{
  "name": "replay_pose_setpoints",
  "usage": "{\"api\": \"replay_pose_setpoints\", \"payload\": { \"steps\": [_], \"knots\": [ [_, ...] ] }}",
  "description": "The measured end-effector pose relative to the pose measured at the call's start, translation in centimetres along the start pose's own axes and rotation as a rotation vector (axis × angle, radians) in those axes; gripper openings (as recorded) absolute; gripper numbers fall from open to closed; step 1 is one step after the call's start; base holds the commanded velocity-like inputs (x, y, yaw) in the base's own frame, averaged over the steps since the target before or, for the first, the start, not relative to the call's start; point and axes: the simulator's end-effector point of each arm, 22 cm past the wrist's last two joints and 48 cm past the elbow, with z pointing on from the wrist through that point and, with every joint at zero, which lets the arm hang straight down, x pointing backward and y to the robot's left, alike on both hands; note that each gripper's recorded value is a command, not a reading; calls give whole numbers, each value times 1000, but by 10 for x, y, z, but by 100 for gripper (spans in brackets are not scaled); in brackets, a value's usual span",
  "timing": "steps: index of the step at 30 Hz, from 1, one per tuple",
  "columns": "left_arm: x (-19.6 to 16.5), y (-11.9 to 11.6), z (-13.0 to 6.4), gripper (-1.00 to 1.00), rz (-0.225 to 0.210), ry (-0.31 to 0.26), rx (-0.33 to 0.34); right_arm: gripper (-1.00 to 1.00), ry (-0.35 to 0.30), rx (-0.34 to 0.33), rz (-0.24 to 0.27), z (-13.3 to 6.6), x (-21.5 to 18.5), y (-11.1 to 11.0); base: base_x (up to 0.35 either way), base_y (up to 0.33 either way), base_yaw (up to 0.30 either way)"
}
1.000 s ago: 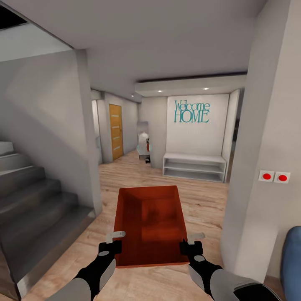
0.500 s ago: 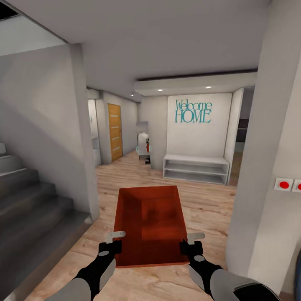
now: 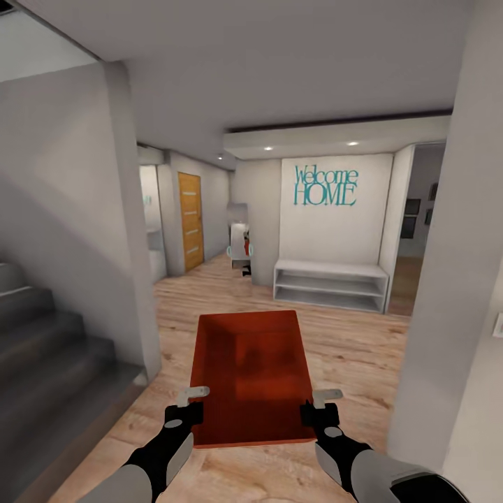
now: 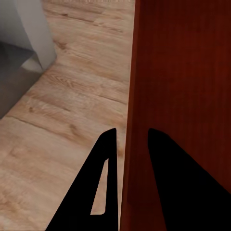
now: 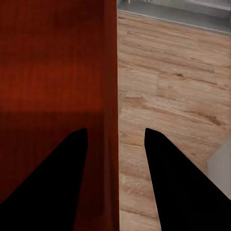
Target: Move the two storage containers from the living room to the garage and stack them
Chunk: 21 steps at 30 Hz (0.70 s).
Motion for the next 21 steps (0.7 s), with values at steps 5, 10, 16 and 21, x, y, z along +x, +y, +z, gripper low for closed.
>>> {"api": "replay_pose_setpoints", "payload": {
  "steps": [5, 10, 16, 21],
  "knots": [
    [0, 0, 0, -100, 0, 0, 0, -100, 0, 0, 0, 0, 0, 0, 322, 0, 0],
    [0, 0, 0, -100, 0, 0, 0, -100, 0, 0, 0, 0, 0, 0, 322, 0, 0],
    [0, 0, 0, -100, 0, 0, 1, -100, 0, 0, 0, 0, 0, 0, 322, 0, 0],
    [0, 0, 0, -100, 0, 0, 0, -100, 0, 0, 0, 0, 0, 0, 322, 0, 0]
  ]
}}
